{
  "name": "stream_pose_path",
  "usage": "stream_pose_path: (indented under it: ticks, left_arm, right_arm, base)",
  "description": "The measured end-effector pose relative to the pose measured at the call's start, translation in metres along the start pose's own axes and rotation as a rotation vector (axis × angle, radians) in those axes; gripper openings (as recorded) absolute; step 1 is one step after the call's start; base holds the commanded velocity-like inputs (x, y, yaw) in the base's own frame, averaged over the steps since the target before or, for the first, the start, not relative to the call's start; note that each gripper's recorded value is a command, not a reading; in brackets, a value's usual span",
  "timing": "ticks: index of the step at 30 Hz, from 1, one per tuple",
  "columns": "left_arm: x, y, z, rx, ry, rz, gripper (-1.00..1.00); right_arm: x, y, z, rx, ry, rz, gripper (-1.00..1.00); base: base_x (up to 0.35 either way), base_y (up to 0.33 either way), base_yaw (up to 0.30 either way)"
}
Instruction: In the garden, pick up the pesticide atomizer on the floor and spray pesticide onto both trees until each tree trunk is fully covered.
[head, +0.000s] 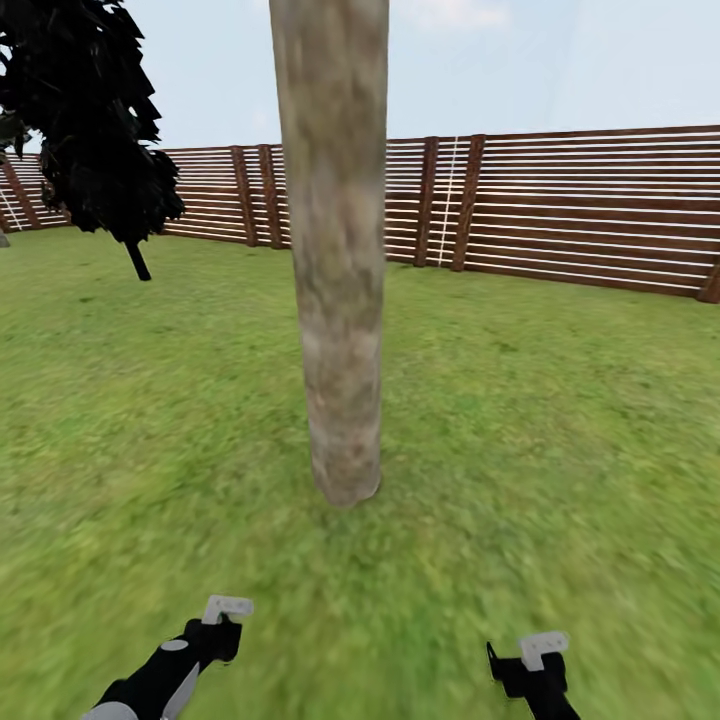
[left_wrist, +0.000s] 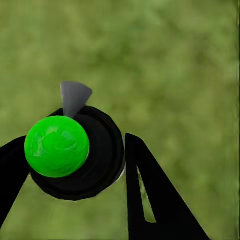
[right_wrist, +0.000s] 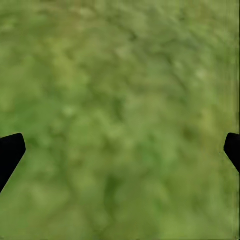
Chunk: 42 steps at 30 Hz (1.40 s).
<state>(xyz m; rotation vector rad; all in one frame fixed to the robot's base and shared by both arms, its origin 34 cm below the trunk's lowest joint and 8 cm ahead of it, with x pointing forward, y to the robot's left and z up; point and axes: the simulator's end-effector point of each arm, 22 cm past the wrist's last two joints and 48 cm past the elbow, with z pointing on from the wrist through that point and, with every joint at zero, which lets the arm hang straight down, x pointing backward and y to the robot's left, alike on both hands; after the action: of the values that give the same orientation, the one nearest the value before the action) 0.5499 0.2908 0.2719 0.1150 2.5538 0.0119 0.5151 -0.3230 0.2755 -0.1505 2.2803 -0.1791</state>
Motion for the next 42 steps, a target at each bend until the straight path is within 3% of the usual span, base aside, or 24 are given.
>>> stream_pose_path:
  ticks: [5,16,21,26,29,31,33,35,36,37,39,42]
  left_arm:
    - [-0.005,-0.018,0.001,0.02,-0.009,-0.005,-1.0]
    - [-0.005,-0.02,0.001,0.022,-0.009,-0.009,-1.0]
    - [-0.005,-0.02,0.001,0.022,-0.01,-0.008,-1.0]
    - [-0.006,-0.022,0.001,0.025,-0.01,-0.004,-1.0]
    - [-0.01,-0.062,0.002,0.077,-0.016,0.004,-1.0]
    - [-0.012,-0.072,0.002,0.088,-0.017,0.015,-1.0]
    - [-0.015,-0.056,0.002,0.067,-0.021,0.016,-1.0]
    - [-0.016,-0.003,0.001,-0.003,-0.024,0.025,-1.0]
    - [-0.021,0.004,0.0,-0.012,-0.035,0.024,-1.0]
    - [-0.026,0.001,0.0,-0.008,-0.046,0.025,-1.0]
    - [-0.035,-0.042,0.001,0.048,-0.063,0.025,-1.0]
    - [-0.039,-0.051,0.001,0.059,-0.07,0.027,-1.0]
  right_arm:
    - [0.001,-0.016,-0.001,0.081,0.004,0.0,1.0]
    - [0.001,-0.013,-0.001,0.083,0.005,0.003,1.0]
    - [0.001,-0.013,-0.001,0.084,0.005,0.003,1.0]
    - [0.001,-0.013,-0.001,0.083,0.006,0.003,1.0]
    - [0.001,-0.013,-0.001,0.083,0.006,0.003,1.0]
    - [0.002,-0.013,-0.001,0.082,0.006,0.003,1.0]
    - [0.002,-0.012,-0.001,0.082,0.006,0.002,1.0]
    - [0.002,-0.012,-0.001,0.081,0.006,0.002,1.0]
    - [0.002,-0.012,-0.001,0.082,0.006,0.003,1.0]
    - [0.002,-0.012,-0.001,0.082,0.006,0.003,1.0]
    - [0.002,-0.013,-0.001,0.082,0.006,0.003,1.0]
    - [0.002,-0.012,-0.001,0.082,0.006,0.003,1.0]
  base:
    - [0.234,-0.214,0.0]
    - [0.277,-0.213,-0.007]
    - [0.276,-0.197,-0.234]
    - [0.038,-0.017,-0.015]
    - [0.001,0.0,0.0]
    - [0.0,0.0,0.0]
    - [0.0,0.0,0.0]
    - [0.0,0.0,0.0]
    - [0.0,0.0,0.0]
    - [-0.022,0.0,0.0]
    - [-0.236,0.0,0.0]
    - [-0.103,0.0,0.0]
